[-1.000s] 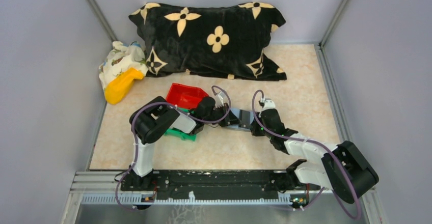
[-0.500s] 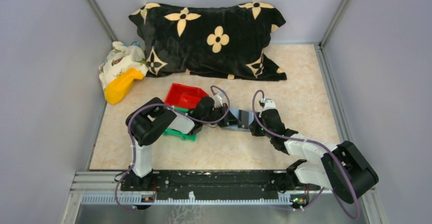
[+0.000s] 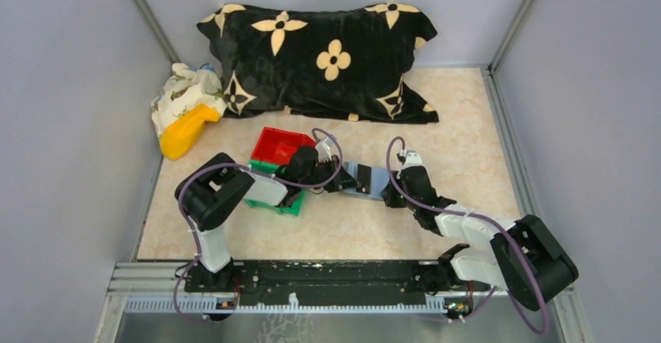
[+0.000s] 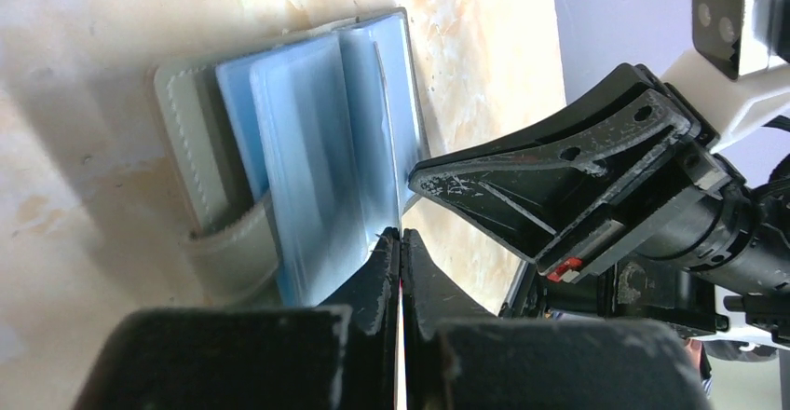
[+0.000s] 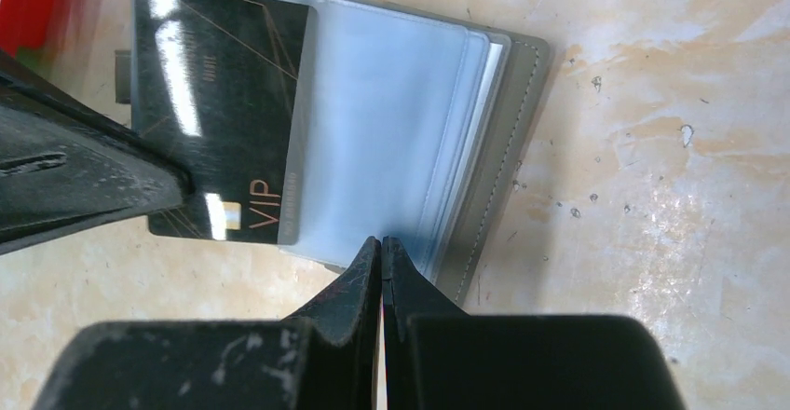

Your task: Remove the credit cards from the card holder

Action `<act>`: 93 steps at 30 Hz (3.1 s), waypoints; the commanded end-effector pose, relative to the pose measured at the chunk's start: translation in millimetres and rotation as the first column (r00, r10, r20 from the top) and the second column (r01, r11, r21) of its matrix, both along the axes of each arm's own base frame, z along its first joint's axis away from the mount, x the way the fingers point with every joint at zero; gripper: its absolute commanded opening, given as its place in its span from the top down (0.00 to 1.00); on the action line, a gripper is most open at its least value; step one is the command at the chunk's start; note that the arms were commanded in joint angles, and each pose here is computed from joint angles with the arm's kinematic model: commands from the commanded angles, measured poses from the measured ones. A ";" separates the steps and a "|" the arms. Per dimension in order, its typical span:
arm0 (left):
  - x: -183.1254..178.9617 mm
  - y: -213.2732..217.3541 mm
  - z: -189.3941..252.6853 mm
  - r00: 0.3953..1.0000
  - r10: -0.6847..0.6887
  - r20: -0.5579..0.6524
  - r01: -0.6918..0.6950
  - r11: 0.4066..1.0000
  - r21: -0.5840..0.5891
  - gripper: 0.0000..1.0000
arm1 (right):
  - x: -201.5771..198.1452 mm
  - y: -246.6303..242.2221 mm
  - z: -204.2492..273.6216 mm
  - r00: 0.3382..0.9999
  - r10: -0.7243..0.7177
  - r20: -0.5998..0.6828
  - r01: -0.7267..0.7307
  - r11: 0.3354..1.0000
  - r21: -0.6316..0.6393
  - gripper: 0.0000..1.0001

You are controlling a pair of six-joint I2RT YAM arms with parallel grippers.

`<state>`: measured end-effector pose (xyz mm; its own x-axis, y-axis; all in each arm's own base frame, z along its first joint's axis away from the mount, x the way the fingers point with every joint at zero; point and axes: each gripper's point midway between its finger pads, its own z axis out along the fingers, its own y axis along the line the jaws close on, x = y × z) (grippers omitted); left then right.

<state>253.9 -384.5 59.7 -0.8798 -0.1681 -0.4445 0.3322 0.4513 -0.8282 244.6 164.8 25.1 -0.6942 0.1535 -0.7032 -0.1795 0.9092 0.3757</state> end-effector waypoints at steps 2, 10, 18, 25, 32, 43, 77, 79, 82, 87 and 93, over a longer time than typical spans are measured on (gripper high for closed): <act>5.9 9.6 30.9 0.995 0.005 0.099 -0.002 1.000 -0.027 1.00 | 2.2 -3.2 -2.8 1.000 -0.017 -0.001 0.017 1.000 0.006 1.00; 9.8 32.5 72.8 0.947 -0.018 0.320 -0.004 0.998 0.068 1.00 | 6.7 7.1 19.9 0.998 0.020 0.059 -0.024 0.998 0.059 1.00; -21.7 51.1 126.6 0.808 -0.144 0.571 0.145 0.988 0.045 1.00 | 5.1 23.7 131.6 0.933 0.115 0.341 -0.179 0.970 0.163 1.00; -56.2 66.9 162.3 0.697 -0.144 0.702 0.259 0.964 -0.058 1.00 | -23.9 25.6 237.2 0.810 0.166 0.562 -0.330 0.922 0.203 0.68; -104.8 64.6 188.4 0.573 -0.294 0.765 0.528 0.846 -0.071 1.00 | -55.0 39.3 282.0 0.684 0.306 0.662 -0.516 0.845 0.142 0.54; -122.0 68.2 197.6 0.529 -0.316 0.787 0.600 0.796 -0.084 1.00 | -81.4 59.0 283.1 0.609 0.455 0.650 -0.678 0.723 0.129 0.53; -121.5 63.5 205.1 0.532 -0.305 0.790 0.623 0.773 -0.121 1.00 | -87.0 74.4 277.5 0.580 0.470 0.665 -0.746 0.633 0.204 0.64; -121.4 63.2 202.1 0.537 -0.311 0.784 0.623 0.773 -0.121 1.00 | -85.6 76.0 279.1 0.576 0.468 0.670 -0.750 0.628 0.205 0.64; -121.0 62.9 199.3 0.541 -0.313 0.780 0.622 0.773 -0.122 1.00 | -84.0 78.5 281.2 0.568 0.468 0.677 -0.758 0.619 0.207 0.66; -119.7 62.1 198.3 0.544 -0.311 0.779 0.619 0.775 -0.123 1.00 | -82.0 80.2 281.1 0.566 0.471 0.676 -0.760 0.616 0.207 0.93; -110.7 60.0 197.5 0.575 -0.287 0.766 0.579 0.804 -0.133 0.92 | -82.4 78.4 278.6 0.569 0.469 0.675 -0.754 0.625 0.202 1.00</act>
<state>139.9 -323.1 246.1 -0.3777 -0.0807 -0.9224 0.9177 -0.1654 -0.3613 158.8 246.4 288.2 -0.3557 0.1720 -0.9186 -0.8898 0.2384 0.3892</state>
